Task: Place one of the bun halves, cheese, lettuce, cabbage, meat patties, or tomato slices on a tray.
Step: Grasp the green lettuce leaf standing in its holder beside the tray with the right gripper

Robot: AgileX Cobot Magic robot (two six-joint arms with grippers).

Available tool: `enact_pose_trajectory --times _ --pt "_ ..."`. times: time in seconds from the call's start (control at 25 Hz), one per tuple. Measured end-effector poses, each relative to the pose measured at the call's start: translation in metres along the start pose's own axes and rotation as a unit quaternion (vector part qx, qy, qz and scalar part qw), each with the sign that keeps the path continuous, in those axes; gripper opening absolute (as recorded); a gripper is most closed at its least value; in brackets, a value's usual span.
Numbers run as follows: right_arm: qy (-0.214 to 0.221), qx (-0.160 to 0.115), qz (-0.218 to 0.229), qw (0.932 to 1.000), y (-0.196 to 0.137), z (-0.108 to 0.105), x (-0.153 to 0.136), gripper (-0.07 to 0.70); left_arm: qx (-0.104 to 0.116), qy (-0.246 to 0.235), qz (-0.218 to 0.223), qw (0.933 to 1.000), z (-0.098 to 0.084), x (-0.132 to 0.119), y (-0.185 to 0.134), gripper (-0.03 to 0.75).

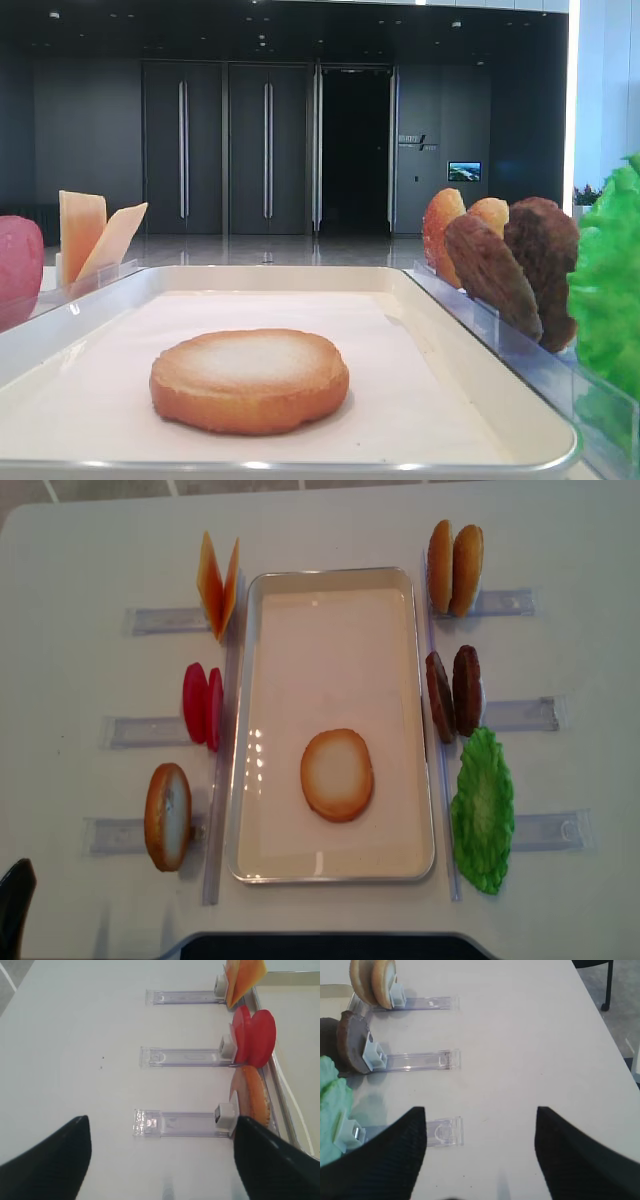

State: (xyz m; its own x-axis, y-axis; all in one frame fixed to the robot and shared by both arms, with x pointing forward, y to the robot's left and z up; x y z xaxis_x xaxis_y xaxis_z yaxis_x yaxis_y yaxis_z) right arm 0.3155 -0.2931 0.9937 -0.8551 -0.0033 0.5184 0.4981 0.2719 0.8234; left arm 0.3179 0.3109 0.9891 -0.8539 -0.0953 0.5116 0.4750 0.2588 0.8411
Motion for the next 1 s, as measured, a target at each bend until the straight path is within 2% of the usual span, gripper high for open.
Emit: enact_pose_trajectory --times 0.88,1.0 --pt "0.001 0.0 0.0 1.0 0.0001 0.0004 0.0 0.473 0.0 0.0 0.0 1.0 0.0 0.0 0.0 0.692" --pt "0.027 -0.01 0.026 0.9993 0.0005 0.0067 -0.0066 0.473 0.0 0.0 0.0 1.0 0.0 0.0 0.0 0.692"
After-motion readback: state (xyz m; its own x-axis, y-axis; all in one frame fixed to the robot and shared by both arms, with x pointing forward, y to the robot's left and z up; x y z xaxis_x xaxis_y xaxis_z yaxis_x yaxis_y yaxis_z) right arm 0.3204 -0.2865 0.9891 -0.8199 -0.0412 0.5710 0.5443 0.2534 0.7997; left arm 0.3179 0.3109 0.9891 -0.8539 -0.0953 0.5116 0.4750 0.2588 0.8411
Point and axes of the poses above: a point on each arm's last joint axis where the gripper is mounted, x pointing back along that axis away from the gripper, z along the wrist's bending axis when the last joint is at zero, y = z × x, the point moved 10 cm from there along -x, pointing out along that axis toward the gripper, and after that the axes turned 15 degrees about x, right-handed, at the moved point
